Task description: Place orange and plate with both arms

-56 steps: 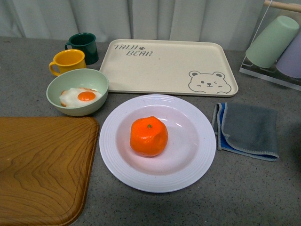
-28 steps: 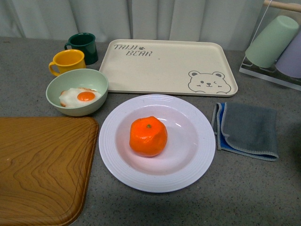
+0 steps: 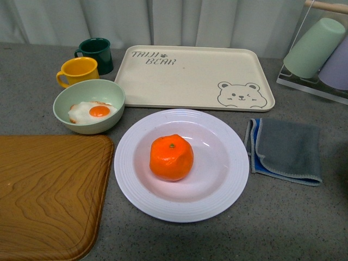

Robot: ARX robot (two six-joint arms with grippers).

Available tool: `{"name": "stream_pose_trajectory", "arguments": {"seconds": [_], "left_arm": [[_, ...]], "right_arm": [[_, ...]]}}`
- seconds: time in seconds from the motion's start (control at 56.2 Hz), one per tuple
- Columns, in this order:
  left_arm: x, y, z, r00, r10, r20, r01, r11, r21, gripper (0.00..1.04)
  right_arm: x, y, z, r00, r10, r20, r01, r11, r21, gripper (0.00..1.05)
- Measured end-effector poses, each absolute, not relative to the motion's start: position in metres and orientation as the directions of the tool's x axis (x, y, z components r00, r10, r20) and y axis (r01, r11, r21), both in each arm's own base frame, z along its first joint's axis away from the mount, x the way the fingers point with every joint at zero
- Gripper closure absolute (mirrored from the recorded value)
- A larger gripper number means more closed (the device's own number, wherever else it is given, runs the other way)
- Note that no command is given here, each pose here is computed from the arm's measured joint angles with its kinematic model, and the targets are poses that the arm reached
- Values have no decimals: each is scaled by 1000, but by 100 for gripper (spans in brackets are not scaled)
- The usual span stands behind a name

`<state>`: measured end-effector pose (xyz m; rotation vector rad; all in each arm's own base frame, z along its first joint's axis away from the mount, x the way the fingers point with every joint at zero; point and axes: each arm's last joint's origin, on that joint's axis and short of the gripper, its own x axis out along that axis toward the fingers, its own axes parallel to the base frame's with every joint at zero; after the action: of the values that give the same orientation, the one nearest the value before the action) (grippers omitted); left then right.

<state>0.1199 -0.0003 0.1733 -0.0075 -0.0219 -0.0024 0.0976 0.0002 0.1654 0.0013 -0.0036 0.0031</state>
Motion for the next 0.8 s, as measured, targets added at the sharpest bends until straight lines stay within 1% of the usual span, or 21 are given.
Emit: {"name": "stream_pose_trajectory", "arguments": {"seconds": [0.516, 0.587, 0.658, 0.801], "left_arm": [[108, 0, 173, 1000, -3, 23, 3, 1000, -7, 101], [100, 0, 168, 1000, -3, -13, 3, 1000, -7, 101], [97, 0, 170, 1000, -3, 15, 3, 1000, -7, 101], [97, 0, 170, 1000, -3, 16, 3, 1000, -8, 101]], "right_arm": [[98, 0, 165, 1000, 3, 4, -3, 1000, 1, 9], [98, 0, 165, 1000, 3, 4, -3, 1000, 1, 9], [98, 0, 165, 1000, 3, 4, -3, 1000, 1, 9], [98, 0, 165, 1000, 3, 4, -3, 1000, 1, 9]]}}
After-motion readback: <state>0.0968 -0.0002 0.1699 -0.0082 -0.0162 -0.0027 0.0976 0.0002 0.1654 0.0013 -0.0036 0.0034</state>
